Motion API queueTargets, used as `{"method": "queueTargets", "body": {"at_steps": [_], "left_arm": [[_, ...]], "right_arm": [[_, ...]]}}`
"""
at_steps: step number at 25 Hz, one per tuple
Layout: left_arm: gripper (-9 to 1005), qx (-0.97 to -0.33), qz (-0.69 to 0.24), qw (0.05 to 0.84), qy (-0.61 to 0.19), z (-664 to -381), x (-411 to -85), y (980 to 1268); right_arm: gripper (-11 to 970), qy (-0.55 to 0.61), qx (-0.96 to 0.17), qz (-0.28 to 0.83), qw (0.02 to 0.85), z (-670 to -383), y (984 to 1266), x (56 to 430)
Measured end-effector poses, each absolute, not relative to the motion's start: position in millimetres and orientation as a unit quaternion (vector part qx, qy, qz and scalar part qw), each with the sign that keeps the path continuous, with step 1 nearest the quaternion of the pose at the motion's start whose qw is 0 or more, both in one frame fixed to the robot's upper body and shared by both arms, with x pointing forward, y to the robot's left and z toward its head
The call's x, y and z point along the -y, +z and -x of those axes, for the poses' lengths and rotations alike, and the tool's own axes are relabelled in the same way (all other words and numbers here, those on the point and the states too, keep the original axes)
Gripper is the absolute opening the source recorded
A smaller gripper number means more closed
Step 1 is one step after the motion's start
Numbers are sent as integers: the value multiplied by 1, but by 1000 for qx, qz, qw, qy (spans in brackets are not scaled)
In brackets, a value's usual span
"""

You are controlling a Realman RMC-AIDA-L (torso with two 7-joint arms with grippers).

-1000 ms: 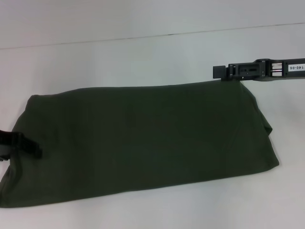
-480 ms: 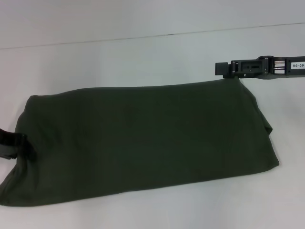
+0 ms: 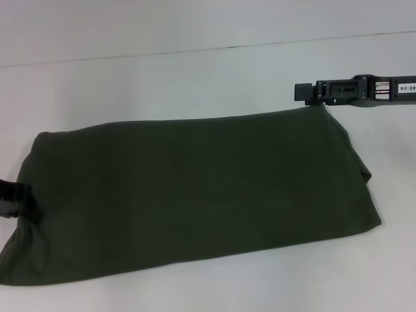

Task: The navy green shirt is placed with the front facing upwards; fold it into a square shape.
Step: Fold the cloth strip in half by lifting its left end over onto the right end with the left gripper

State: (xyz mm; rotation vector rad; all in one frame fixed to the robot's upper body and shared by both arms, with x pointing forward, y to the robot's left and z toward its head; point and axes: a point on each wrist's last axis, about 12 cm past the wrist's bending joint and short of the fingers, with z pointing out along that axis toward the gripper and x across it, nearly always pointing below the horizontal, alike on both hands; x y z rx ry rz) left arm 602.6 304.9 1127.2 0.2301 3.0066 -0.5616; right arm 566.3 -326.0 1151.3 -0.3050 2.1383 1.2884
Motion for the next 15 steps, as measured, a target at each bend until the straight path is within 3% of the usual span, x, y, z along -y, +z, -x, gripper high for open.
{"method": "queueTargets", "body": {"at_steps": [15], "left_arm": [[66, -984, -68, 46, -156, -602, -321, 1138]], "right_arm": [[791, 487, -809, 111, 309, -565, 1151, 328]]}}
